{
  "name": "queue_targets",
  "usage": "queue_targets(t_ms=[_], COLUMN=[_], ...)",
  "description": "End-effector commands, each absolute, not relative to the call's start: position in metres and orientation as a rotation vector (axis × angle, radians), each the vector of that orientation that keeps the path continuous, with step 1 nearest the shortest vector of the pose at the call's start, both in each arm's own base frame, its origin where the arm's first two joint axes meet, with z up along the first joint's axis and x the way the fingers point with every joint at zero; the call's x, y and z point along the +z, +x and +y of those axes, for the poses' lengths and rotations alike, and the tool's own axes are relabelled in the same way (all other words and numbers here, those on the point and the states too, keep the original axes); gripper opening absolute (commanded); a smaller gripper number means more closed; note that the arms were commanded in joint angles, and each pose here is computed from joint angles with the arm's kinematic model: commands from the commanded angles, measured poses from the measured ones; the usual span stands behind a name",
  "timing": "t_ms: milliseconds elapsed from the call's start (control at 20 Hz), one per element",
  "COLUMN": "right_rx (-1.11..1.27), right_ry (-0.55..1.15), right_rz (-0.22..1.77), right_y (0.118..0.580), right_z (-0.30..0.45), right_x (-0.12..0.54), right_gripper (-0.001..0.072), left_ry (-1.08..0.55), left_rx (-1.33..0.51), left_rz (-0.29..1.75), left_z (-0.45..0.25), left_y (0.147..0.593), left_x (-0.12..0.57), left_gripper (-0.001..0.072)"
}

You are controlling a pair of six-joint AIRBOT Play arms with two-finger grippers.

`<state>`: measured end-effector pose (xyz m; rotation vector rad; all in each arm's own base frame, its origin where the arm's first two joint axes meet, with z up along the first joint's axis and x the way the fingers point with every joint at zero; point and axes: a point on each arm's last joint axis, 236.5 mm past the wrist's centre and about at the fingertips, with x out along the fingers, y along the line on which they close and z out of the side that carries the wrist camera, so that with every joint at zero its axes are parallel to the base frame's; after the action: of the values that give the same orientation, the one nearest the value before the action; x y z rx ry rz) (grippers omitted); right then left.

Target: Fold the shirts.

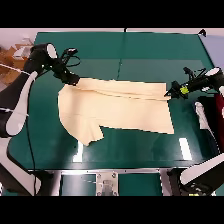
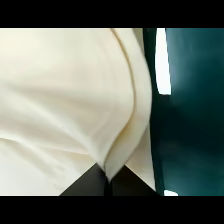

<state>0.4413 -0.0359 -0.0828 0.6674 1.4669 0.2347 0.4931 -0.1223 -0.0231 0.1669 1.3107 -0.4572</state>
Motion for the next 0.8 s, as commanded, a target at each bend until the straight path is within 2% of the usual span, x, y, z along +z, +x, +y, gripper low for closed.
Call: queue_targets(t_ms=[0,100,150,200,250,300,450,500,550,600,650,700,750], right_rx=[0.228,0.227,0.23,0.235,0.244,0.256,0.25,0.25,0.243,0.229,0.217,0.205,0.187], right_ry=[0.654,0.656,0.658,0.659,0.659,0.659,0.721,0.735,0.74,0.733,0.729,0.738,0.752], right_rz=[1.502,1.503,1.508,1.515,1.528,1.546,1.605,1.619,1.636,1.661,1.678,1.678,1.665], right_y=[0.433,0.433,0.432,0.43,0.427,0.422,0.406,0.398,0.39,0.378,0.367,0.355,0.345], right_z=[-0.035,-0.035,-0.035,-0.034,-0.033,-0.034,-0.043,-0.047,-0.051,-0.057,-0.059,-0.059,-0.057], right_x=[-0.088,-0.088,-0.088,-0.087,-0.085,-0.079,-0.054,-0.045,-0.037,-0.031,-0.026,-0.022,-0.02], right_gripper=[0.0013,0.0014,0.0048,0.0205,0.0299,0.0303,0.0298,0.0273,0.0233,0.0123,0.0011,0.0014,0.0014], left_ry=[0.119,0.112,0.108,0.095,0.093,0.092,0.136,0.132,0.131,0.134,0.134,0.13,0.135], left_rx=[-0.506,-0.511,-0.513,-0.507,-0.509,-0.5,-0.422,-0.388,-0.383,-0.383,-0.384,-0.374,-0.363], left_rz=[1.351,1.417,1.452,1.488,1.518,1.555,1.67,1.661,1.66,1.662,1.657,1.656,1.662], left_z=[-0.134,-0.132,-0.131,-0.131,-0.13,-0.126,-0.104,-0.1,-0.099,-0.098,-0.097,-0.095,-0.09], left_y=[0.48,0.465,0.457,0.449,0.442,0.434,0.413,0.413,0.411,0.405,0.399,0.39,0.376], left_x=[-0.023,-0.031,-0.036,-0.04,-0.04,-0.038,-0.022,-0.016,-0.009,-0.003,0.004,0.01,0.014], left_gripper=[0.0027,0.0027,0.0027,0.0083,0.0375,0.0524,0.0522,0.0521,0.0402,0.017,0.0073,0.0069,0.0026])
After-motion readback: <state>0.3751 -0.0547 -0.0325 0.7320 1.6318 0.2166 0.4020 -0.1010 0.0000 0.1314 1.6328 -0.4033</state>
